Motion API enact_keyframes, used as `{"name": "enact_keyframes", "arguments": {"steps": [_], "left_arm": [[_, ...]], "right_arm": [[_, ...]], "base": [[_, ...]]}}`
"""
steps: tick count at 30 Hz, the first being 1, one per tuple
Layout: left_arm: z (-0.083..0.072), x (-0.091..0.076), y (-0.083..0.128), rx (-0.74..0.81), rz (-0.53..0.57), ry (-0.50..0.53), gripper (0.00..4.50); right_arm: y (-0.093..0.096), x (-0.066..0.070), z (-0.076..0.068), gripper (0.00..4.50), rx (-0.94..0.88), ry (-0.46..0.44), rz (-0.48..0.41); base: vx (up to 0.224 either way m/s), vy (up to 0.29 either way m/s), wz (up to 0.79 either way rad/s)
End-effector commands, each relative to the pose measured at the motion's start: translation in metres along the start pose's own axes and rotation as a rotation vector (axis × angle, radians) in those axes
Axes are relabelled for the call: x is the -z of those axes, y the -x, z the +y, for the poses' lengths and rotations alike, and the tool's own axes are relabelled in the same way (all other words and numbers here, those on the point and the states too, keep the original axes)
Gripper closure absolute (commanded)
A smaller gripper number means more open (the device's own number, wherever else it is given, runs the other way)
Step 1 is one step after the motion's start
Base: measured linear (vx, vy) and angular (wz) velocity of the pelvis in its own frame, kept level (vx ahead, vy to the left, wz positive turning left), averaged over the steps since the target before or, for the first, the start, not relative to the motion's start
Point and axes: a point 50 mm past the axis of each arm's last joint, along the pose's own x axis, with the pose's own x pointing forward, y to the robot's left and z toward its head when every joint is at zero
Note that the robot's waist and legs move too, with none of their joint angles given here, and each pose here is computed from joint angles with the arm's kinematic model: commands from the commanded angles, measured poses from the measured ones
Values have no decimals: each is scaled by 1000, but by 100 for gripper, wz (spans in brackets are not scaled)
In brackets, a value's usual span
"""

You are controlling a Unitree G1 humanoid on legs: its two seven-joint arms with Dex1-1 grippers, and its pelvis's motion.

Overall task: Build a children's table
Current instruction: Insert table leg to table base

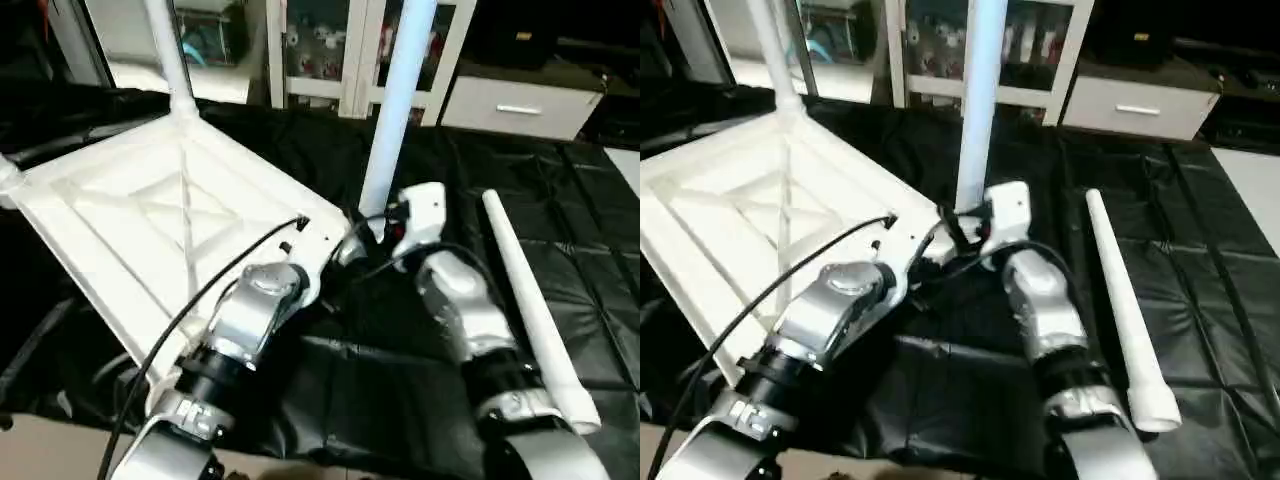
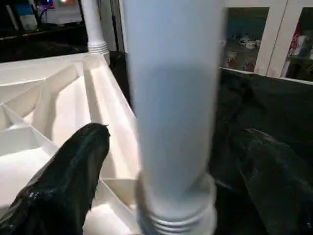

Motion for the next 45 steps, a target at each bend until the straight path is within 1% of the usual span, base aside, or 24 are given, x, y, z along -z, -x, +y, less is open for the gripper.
{"name": "enact_keyframes", "arguments": {"steps": [1, 3, 5, 8, 9, 11, 13, 15, 18, 20, 23, 24, 25, 28, 31, 36, 38, 43, 45], "left_arm": [[-6, -7, 2, 68, -46, -41, 450], [-6, -2, 4, 97, -28, -57, 450], [-5, 2, 5, 117, -14, -71, 450], [-2, 8, 8, 142, 9, -89, 450], [-2, 11, 9, 159, 22, -96, 450], [-1, 13, 10, 176, 31, -105, 450], [0, 17, 12, 208, 51, -128, 450], [0, 21, 15, 245, 68, -150, 450], [-2, 24, 18, 306, 80, -173, 450], [-3, 27, 22, 367, 95, -200, 450], [-3, 28, 24, 383, 102, -210, 450], [-1, 33, 29, 435, 129, -245, 450], [-1, 33, 29, 435, 129, -245, 450], [3, 37, 37, 519, 154, -290, 450], [6, 39, 41, 550, 181, -315, 450], [9, 41, 43, 576, 201, -329, 450], [12, 43, 45, 604, 226, -354, 450], [12, 44, 46, 629, 233, -362, 450], [11, 44, 46, 642, 234, -366, 450]], "right_arm": [[5, -4, -5, 22, -6, 0, -4], [13, -8, -11, 22, -33, -1, 2], [20, -10, -13, 22, -89, -1, 11], [33, -12, -12, 22, -223, -12, 38], [40, -13, -11, 22, -288, -4, 52], [46, -13, -10, 22, -353, 0, 74], [58, -11, -9, 22, -451, 24, 120], [65, -10, -13, 22, -488, 64, 160], [65, -11, -20, 22, -465, 95, 181], [65, -15, -22, 22, -479, 106, 194], [66, -15, -22, 22, -485, 109, 197], [68, -18, -22, 22, -516, 121, 212], [68, -18, -22, 22, -516, 121, 212], [76, -19, -21, 22, -598, 139, 251], [81, -17, -18, 22, -653, 140, 276], [84, -16, -17, 22, -686, 147, 293], [87, -14, -16, 22, -734, 152, 316], [83, -14, -15, 22, -730, 169, 316], [78, -14, -15, 22, -723, 186, 313]], "base": [[0, 0, 0], [0, 0, 0], [0, 0, 0], [0, 0, 0], [0, 0, 0], [0, 0, 0], [0, 0, 0], [0, 0, 0], [0, 0, 0], [0, 0, 0], [0, 0, 0], [0, 0, 0], [0, 0, 0], [0, 0, 0], [0, 0, 0], [0, 0, 0], [0, 0, 0], [0, 0, 0], [0, 0, 0]]}}
